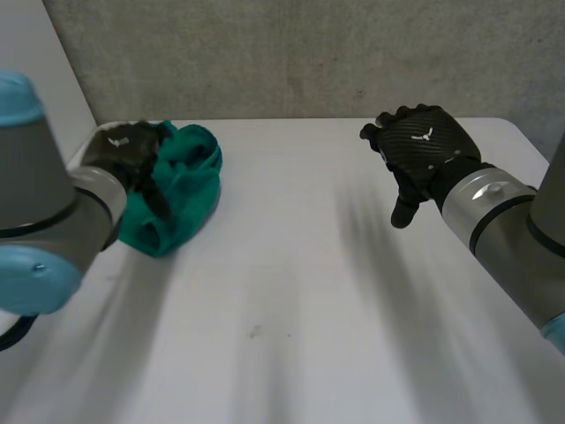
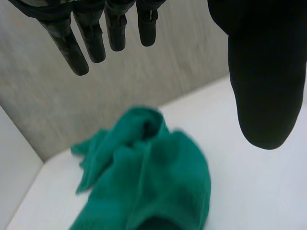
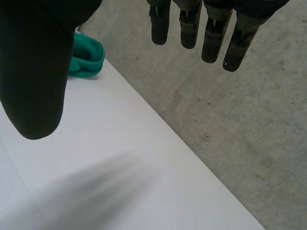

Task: Fold the towel.

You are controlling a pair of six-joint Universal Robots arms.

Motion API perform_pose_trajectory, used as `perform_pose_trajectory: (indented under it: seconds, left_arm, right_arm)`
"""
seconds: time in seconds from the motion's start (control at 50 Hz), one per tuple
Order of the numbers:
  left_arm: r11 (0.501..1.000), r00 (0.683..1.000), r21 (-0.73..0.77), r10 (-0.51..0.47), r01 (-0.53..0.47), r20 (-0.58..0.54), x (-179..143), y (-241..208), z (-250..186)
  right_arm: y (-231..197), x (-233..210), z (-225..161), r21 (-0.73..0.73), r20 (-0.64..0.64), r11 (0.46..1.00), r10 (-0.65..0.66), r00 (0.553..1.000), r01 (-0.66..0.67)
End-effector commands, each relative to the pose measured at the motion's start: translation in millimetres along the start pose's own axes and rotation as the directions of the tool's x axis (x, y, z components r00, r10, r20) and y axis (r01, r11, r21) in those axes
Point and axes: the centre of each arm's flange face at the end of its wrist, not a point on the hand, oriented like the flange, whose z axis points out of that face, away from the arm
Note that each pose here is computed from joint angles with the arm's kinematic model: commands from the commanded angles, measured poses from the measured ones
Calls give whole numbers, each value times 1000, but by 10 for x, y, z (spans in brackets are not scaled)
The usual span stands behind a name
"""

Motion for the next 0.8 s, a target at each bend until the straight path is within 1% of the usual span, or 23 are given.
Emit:
perform_pose_trajectory:
  seconds: [0.02,0.16,0.2,0.28,0.32,0.34,0.36,0.38,0.4,0.42,0.46,0.52,0.54,0.58,0.62,0.64,0.66,0.68,0.7,0.72,0.74,0.8]
  left_arm:
    - [984,996,-164,80,-75,29,-82,640,576]
    - [969,996,-234,84,-76,22,-80,1022,839]
    - [969,996,-235,85,-76,25,-74,1064,881]
    - [983,995,-173,76,-65,58,-116,970,949]
    - [997,990,-52,59,-53,126,-216,646,931]
    - [999,989,-19,49,-46,141,-242,537,901]
    - [999,989,-18,49,-46,141,-242,536,900]
    - [996,988,76,25,-37,154,-261,231,758]
    - [996,988,77,25,-37,154,-261,228,756]
    - [993,988,111,21,-38,151,-254,114,692]
    - [975,991,222,5,-34,133,-216,-294,388]
    - [955,996,295,3,-30,91,-104,-561,113]
    - [941,998,339,6,-25,59,-36,-709,-68]
    - [925,1000,378,12,-21,26,30,-841,-257]
    - [908,1000,418,19,-15,-5,74,-978,-466]
    - [899,1000,438,23,-12,-19,84,-1045,-576]
    - [878,999,479,27,-4,-41,92,-1183,-780]
    - [859,998,511,31,3,-58,79,-1296,-957]
    - [851,997,525,33,6,-66,75,-1340,-1026]
    - [844,997,536,37,9,-75,73,-1375,-1095]
    - [837,996,547,39,12,-82,69,-1412,-1160]
    - [817,993,576,49,21,-105,57,-1503,-1340]
  right_arm:
    - [95,-39,77,-14,5,1000,-15,1000,15]
    - [157,-63,116,-30,11,999,-16,1000,16]
    - [163,-64,125,-29,9,999,-16,1000,16]
    - [158,-58,140,-22,3,1000,-16,1000,17]
    - [137,-48,145,-12,-1,1000,-17,1000,17]
    - [136,-48,145,-12,-1,1000,-17,1000,17]
    - [116,-26,158,-2,-9,1000,-18,1000,18]
    - [113,-4,167,-1,-17,1000,-17,1000,17]
    - [111,21,174,1,-24,1000,-17,1000,17]
    - [107,40,182,4,-29,1000,-15,999,15]
    - [77,111,213,19,-50,1000,-10,999,11]
    - [80,303,300,28,-92,1000,8,996,-6]
    - [83,368,328,30,-107,1000,11,994,-8]
    - [95,425,400,35,-114,999,22,993,-18]
    - [161,407,576,43,-76,997,65,995,-62]
    - [161,406,577,43,-75,997,65,995,-62]
    - [219,364,765,60,-10,987,147,989,-146]
    - [228,338,832,70,25,980,187,982,-188]
    - [225,320,885,79,57,971,221,974,-225]
    - [228,291,937,84,92,960,259,962,-267]
    - [217,254,1026,88,158,934,331,931,-347]
    - [222,170,1165,71,267,885,429,863,-461]
